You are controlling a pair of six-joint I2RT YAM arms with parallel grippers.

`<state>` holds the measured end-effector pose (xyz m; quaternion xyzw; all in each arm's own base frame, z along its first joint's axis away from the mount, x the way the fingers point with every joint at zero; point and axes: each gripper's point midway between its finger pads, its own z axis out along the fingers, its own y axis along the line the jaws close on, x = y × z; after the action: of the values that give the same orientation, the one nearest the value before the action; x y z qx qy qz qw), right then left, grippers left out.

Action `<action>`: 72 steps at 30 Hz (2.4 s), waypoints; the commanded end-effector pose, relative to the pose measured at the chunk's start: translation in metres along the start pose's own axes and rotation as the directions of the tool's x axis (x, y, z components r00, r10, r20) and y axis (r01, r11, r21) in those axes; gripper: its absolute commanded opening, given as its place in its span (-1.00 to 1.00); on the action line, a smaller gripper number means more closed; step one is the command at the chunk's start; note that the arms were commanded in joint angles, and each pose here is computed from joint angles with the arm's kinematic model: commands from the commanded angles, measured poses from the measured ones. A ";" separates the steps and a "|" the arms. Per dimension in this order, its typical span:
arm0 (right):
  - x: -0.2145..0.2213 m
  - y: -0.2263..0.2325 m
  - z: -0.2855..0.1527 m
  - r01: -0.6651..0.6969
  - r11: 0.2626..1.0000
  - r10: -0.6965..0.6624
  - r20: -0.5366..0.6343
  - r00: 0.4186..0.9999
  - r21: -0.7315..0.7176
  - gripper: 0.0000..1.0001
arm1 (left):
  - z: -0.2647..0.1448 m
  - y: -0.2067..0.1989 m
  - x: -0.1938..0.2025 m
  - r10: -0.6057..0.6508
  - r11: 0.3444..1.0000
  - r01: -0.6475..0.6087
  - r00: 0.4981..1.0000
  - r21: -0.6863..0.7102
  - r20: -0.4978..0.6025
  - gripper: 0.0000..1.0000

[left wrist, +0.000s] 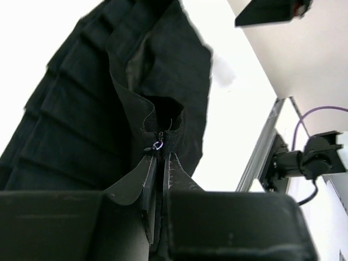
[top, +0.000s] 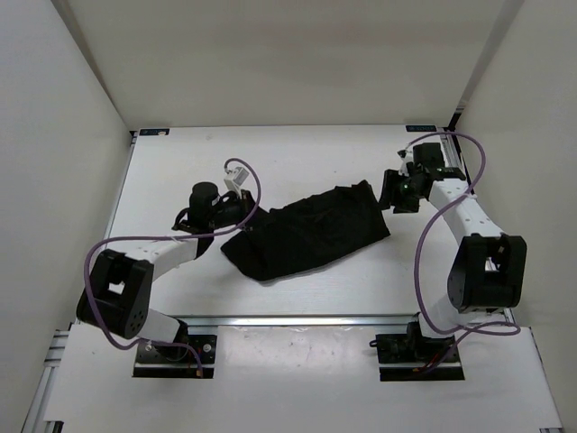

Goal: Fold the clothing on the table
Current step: Fold the skirt

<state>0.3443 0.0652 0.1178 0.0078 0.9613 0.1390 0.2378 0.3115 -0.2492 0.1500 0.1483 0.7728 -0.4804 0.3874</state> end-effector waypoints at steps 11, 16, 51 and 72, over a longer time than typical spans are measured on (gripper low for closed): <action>-0.008 0.070 0.038 0.379 0.901 -0.377 0.051 0.925 -0.213 0.15 | -0.069 0.105 0.039 -0.178 0.819 0.155 0.984 -0.552 0.012 -1.00; -0.024 0.086 0.047 0.494 0.842 -0.488 0.081 0.869 -0.216 0.14 | -0.077 0.123 0.054 -0.251 0.723 0.205 0.968 -0.660 0.026 -1.00; -0.059 0.121 0.112 0.540 0.735 -0.550 0.105 0.829 -0.410 -0.01 | -0.048 0.192 0.045 -0.303 0.598 0.089 0.945 -0.796 -0.122 -1.00; -0.064 0.120 0.124 0.510 0.734 -0.527 0.099 0.844 -0.448 -0.09 | -0.049 0.195 0.048 -0.315 0.593 0.082 0.939 -0.801 -0.137 -1.00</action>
<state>0.4498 0.1915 0.0701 -0.2992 0.8827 0.2719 0.2397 0.3842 -0.1281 0.0176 -0.0614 0.9494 -0.1375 0.2758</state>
